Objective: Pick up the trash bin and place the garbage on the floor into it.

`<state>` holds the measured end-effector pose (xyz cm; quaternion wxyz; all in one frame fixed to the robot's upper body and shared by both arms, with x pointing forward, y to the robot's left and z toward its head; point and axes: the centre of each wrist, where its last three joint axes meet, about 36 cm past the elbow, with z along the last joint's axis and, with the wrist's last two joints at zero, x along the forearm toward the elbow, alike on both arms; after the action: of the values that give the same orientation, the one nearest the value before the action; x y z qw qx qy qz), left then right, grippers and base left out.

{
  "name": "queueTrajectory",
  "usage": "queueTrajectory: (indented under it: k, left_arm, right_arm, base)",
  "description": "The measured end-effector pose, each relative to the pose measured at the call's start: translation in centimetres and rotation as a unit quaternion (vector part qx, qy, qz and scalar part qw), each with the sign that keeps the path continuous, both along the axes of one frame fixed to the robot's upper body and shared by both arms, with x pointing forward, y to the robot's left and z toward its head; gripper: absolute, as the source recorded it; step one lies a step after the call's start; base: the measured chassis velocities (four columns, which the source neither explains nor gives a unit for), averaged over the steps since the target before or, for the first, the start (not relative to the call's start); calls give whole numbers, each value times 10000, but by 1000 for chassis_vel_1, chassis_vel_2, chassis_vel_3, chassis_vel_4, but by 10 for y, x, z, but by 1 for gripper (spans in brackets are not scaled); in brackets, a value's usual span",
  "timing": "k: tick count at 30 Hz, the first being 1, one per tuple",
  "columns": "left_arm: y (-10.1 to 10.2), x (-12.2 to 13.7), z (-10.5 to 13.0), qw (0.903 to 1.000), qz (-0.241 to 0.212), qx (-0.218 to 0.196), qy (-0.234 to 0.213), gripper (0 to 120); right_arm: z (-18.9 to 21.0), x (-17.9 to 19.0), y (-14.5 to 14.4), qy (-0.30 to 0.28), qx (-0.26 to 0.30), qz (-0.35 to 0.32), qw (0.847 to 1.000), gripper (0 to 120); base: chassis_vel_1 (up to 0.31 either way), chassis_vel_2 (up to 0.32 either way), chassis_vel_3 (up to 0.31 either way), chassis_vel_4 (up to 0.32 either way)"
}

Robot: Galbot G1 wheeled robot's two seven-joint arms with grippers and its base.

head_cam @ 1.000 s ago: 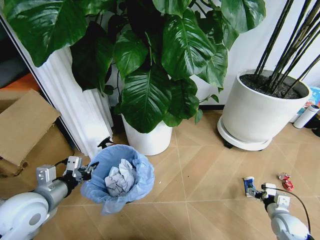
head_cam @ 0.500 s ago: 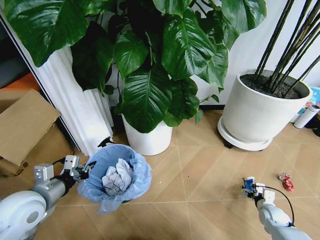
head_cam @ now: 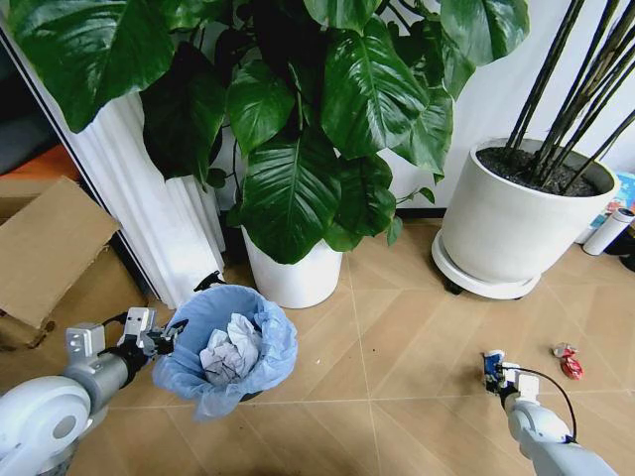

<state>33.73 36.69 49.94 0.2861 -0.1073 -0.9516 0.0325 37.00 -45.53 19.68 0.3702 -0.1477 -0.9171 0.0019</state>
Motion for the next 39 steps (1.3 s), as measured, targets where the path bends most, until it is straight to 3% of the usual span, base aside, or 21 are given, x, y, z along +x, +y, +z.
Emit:
queueTrajectory:
  k: [5,10,13,18,21,22,23,24,25,26,27,28,29,30,32,34,35,37,39]
  left_arm:
    - [0,5,-1,10000,-48,-44,18,0]
    - [0,4,-4,9999,-82,-80,38,0]
    - [-2,3,-7,9998,-124,-113,81,0]
    - [-5,3,-9,9997,-161,-136,95,0]
    - [-7,3,-10,9996,-210,-147,110,0]
    - [-7,3,-10,9996,-210,-147,110,0]
    - [-7,3,-11,9996,-232,-148,115,0]
    - [-8,3,-13,9994,-277,-150,126,0]
    - [-9,3,-14,9993,-303,-150,137,0]
    - [-9,3,-14,9993,-303,-150,137,0]
    - [-11,4,-16,9990,-374,-157,164,0]
    - [-13,6,-18,9989,-399,-171,170,0]
    - [-15,6,-20,9988,-415,-190,173,0]
    - [-15,6,-20,9988,-415,-190,173,0]
    - [-21,8,-27,9983,-467,-279,204,0]
    - [-22,11,-30,9980,-496,-319,206,0]
    - [-23,15,-31,9978,-519,-364,185,0]
    - [-24,18,-31,9977,-525,-394,158,0]
    - [-29,30,-32,9970,-561,-531,81,0]
  right_arm:
    - [12,-3,4,-61,67,89,9999,0]
    - [34,-7,6,-334,169,483,9981,0]
    - [64,-16,12,-1075,437,1350,9840,0]
    - [83,-20,17,-1519,701,1927,9669,0]
    - [113,-17,39,-2243,1235,2596,9312,0]
    - [113,-17,39,-2243,1235,2596,9312,0]
    - [125,-14,51,-2524,1478,2870,9122,0]
    - [140,-9,69,-2853,1759,3267,8837,0]
    - [146,-7,76,-2962,1878,3440,8710,0]
    - [146,-7,76,-2962,1878,3440,8710,0]
    - [165,0,100,-3253,2220,3949,8301,0]
    - [178,6,112,-3410,2396,4223,8050,0]
    - [185,9,121,-3499,2519,4428,7862,0]
    - [185,9,121,-3499,2519,4428,7862,0]
    - [210,30,147,-3764,2818,5155,7163,0]
    - [217,40,160,-3826,3007,5465,6816,0]
    - [219,51,170,-3850,3131,5672,6573,0]
    - [218,55,174,-3841,3191,5747,6484,0]
    - [211,77,191,-3780,3441,6000,6154,0]
  base:
    - [0,0,0,0]
    - [0,0,0,0]
    - [0,0,0,0]
    - [0,0,0,0]
    - [0,0,0,0]
    - [0,0,0,0]
    - [0,0,0,0]
    - [0,0,0,0]
    - [0,0,0,0]
    - [0,0,0,0]
    - [0,0,0,0]
    - [0,0,0,0]
    - [0,0,0,0]
    - [0,0,0,0]
    - [0,0,0,0]
    - [0,0,0,0]
    - [0,0,0,0]
    - [0,0,0,0]
    - [0,0,0,0]
